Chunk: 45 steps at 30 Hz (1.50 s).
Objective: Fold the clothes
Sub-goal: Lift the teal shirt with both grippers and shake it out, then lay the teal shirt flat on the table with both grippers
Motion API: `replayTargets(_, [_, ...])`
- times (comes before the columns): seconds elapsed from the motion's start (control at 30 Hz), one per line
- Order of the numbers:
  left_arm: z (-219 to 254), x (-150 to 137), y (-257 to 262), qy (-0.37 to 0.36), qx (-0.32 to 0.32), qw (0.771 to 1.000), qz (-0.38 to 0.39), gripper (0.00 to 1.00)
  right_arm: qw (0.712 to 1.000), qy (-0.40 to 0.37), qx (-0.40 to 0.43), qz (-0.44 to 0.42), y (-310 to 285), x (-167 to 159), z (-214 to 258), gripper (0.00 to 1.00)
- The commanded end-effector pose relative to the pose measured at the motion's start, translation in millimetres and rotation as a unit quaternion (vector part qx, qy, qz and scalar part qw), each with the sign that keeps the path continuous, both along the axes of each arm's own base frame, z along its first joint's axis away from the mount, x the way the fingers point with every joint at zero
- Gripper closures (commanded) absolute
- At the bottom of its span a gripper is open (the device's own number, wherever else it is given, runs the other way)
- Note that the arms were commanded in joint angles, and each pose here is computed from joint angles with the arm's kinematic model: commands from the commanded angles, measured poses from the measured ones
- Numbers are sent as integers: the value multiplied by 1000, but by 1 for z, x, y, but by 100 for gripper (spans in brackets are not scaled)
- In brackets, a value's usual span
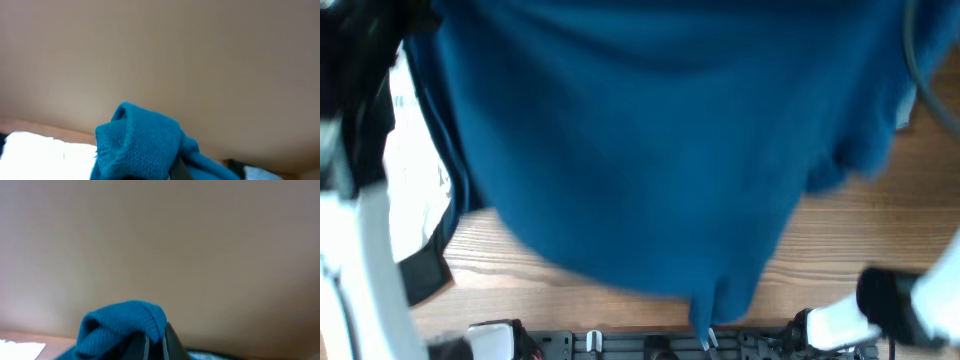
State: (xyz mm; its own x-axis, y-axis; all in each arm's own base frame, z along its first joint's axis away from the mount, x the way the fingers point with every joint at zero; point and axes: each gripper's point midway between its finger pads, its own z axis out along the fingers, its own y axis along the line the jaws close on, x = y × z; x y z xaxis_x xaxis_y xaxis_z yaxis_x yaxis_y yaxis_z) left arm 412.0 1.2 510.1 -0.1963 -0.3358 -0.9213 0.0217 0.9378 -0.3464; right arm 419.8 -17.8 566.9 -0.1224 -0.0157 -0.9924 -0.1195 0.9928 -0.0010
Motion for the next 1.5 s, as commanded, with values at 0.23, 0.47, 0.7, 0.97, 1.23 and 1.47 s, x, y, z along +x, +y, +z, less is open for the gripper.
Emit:
replayTargets(0.23, [61,86,1,-182,-8,983,-9,96,981,-190,27,20,11,41,79,96])
replayTargets(0.47, [-89,109,20,86,27,996,-4,96,995,1,35,97,35,115,-55,96])
replayTargets(0.7, [-219,85,37,323,-4,946,6,96,965,220,36,140,65,118,-188,96])
replayTargets(0.97, [-258,-13,23,507,-30,861,-3,96,901,419,67,86,54,13,-228,96])
replayTargets(1.23, [-276,-85,24,605,-23,796,14,96,878,472,87,1,39,-62,-235,96])
replayTargets(1.47, [-309,-169,21,632,-43,770,70,96,819,560,122,-43,42,-171,-326,96])
